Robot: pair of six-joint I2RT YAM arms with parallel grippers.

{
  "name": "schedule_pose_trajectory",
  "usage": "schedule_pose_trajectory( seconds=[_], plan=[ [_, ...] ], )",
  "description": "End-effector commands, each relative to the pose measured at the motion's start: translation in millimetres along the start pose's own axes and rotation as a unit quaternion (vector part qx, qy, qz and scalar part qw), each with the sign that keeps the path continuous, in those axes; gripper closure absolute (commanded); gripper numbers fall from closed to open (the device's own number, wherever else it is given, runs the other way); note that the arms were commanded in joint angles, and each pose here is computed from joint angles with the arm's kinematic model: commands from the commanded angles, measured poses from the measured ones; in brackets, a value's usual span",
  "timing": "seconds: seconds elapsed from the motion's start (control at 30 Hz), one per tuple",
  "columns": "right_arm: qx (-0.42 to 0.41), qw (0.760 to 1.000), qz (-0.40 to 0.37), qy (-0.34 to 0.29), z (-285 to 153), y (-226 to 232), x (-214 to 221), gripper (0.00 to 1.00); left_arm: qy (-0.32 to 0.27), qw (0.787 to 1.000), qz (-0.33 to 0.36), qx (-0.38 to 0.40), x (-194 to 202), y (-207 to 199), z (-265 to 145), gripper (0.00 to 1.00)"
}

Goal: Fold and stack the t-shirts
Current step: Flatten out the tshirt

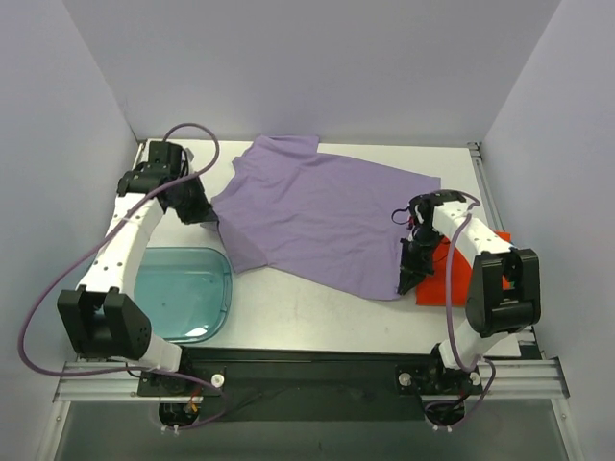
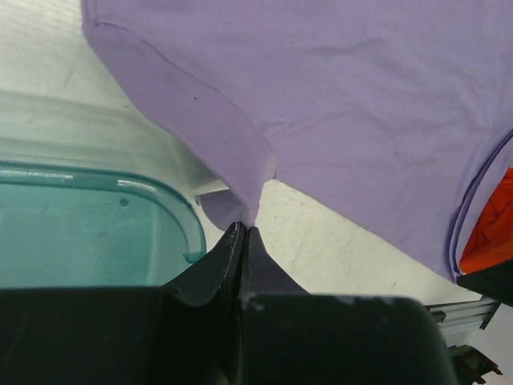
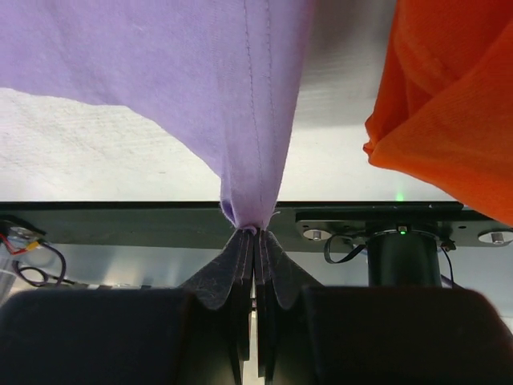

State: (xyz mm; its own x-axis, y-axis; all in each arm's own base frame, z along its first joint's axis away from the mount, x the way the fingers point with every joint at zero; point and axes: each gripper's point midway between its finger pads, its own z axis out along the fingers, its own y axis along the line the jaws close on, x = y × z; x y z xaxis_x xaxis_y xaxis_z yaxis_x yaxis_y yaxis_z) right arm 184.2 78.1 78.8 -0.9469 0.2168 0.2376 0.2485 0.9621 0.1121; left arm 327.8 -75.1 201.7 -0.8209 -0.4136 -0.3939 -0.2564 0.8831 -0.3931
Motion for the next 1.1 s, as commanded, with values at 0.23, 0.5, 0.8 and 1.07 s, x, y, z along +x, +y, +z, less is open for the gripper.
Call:
schedule_pose_trajectory(
  seconds=[0.23, 0.5, 0.8, 1.07],
  plan=[
    [-0.043, 0.998, 0.053, 0.007, -23, 2, -31, 1.00, -0.047, 0.997, 0.045, 0.028, -77, -57, 18, 1.00],
    [-0.064, 0.995, 0.078, 0.006, -28, 8, -68, 1.00, -0.051, 0.996, 0.061, 0.035, -120, -81, 46, 1.00],
    [-0.092, 0.988, 0.121, -0.016, -41, 9, -117, 1.00, -0.046, 0.995, 0.071, 0.047, -153, -101, 80, 1.00],
    [-0.092, 0.984, 0.148, -0.029, -47, 1, -138, 1.00, -0.041, 0.995, 0.058, 0.064, -158, -103, 115, 1.00]
  ],
)
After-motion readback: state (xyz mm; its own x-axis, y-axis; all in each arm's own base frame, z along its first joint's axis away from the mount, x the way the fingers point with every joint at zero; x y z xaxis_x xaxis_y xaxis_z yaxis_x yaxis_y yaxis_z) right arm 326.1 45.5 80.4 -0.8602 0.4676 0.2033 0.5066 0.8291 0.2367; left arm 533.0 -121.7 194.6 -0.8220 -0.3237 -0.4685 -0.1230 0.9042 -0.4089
